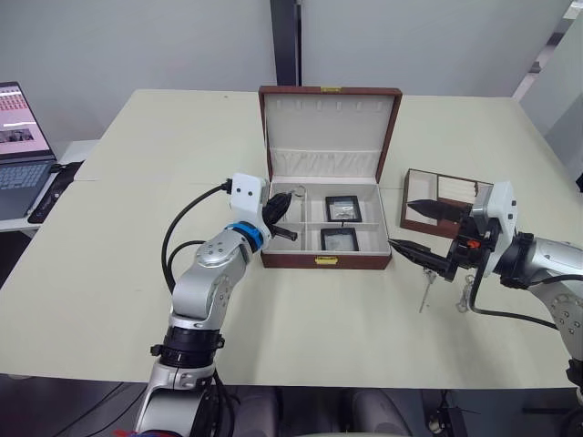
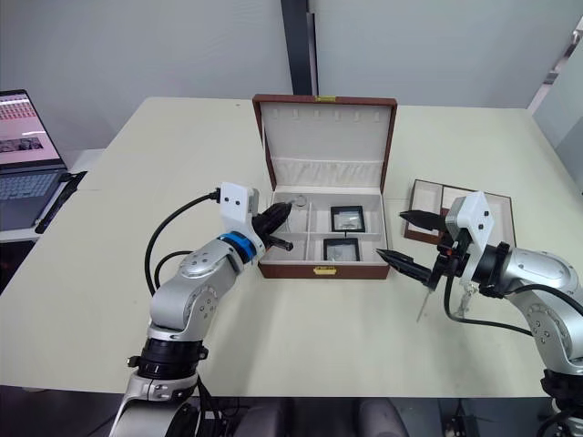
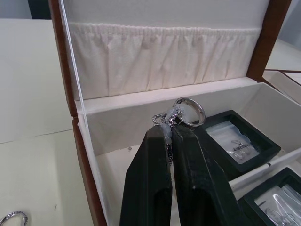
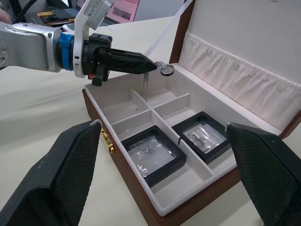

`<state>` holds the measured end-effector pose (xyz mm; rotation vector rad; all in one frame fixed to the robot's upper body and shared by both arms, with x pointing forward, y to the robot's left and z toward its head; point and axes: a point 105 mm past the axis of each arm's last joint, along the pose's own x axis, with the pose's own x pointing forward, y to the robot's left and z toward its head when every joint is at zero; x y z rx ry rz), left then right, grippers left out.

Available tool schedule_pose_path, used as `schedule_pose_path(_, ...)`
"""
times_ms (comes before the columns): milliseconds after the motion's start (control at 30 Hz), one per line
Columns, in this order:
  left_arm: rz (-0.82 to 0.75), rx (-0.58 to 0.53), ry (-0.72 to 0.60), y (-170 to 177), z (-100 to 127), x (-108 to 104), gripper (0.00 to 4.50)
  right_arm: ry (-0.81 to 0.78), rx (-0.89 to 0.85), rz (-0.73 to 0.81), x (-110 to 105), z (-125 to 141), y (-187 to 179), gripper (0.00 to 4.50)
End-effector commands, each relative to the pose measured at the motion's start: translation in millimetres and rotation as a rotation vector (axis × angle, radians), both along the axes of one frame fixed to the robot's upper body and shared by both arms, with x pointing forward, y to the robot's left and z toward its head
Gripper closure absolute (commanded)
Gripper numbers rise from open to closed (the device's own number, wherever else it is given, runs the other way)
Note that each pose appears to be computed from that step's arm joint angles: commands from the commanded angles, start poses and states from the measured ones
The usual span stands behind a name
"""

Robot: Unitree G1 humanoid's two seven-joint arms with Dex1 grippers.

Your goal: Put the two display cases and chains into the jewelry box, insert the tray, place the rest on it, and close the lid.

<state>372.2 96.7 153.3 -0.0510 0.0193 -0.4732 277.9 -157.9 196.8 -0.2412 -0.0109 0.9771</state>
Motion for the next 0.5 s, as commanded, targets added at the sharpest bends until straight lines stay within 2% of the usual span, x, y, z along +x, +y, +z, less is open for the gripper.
schedule_pose_path(33, 0.018, -0.013, -0.073, 0.1, 18.9, 2.5, 4.46, -0.053, -0.001, 0.013, -4.2, 13.1, 2.3, 0.00)
schedule_pose_path(500, 0.064, -0.032, -0.060, 2.7, 16.7, 7.0, 4.46, -0.049, -0.001, 0.006, -4.9, 12.2, 1.2, 0.00)
